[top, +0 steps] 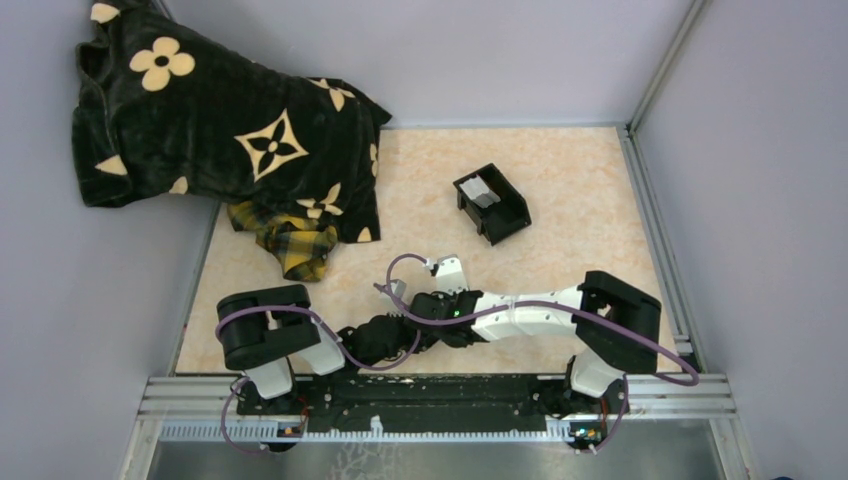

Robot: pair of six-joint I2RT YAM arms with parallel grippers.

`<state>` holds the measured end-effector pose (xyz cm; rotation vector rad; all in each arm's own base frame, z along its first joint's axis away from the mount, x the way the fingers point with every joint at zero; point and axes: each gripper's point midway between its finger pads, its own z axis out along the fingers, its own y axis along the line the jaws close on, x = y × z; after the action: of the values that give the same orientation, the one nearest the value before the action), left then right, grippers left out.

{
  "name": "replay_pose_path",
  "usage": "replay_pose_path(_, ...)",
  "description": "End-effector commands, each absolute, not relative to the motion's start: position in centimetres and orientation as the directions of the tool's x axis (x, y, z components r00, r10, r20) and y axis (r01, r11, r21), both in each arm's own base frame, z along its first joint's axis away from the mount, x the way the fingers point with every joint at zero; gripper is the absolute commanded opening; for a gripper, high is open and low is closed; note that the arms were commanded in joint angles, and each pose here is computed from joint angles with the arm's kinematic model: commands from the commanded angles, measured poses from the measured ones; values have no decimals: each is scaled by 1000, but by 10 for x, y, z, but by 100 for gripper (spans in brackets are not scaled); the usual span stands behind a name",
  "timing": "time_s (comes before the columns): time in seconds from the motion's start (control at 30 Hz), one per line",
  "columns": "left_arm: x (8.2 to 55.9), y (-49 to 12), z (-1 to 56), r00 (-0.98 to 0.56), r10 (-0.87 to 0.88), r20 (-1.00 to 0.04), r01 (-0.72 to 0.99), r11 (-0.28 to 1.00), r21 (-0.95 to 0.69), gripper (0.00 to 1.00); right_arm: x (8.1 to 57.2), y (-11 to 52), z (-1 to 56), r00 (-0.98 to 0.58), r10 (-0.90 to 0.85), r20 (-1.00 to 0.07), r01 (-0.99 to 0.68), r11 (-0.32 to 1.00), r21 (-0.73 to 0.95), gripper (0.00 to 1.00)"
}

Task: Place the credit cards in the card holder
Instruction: Close the card holder at the center of the board.

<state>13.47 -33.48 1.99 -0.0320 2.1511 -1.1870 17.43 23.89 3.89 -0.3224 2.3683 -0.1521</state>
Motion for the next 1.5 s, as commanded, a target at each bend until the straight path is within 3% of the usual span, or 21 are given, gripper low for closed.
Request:
replay_pose_path(0.0,110,-297,-45,-832,-128,-540,274,751,-600,26,170,250,34,-709,-257,-656,-197,966,-166,0)
replay_pose_path(0.87,106,-302,-44,-840,-124,-528,271,748,-606,25,131,236,-6,-770,-205,-605,-157,979,-132,0)
replay_pose_path(1.47,98,-309,-48,-840,-93,-535,244,815,-526,24,82,184,-41,-802,-77,-592,-23,995,-100,0)
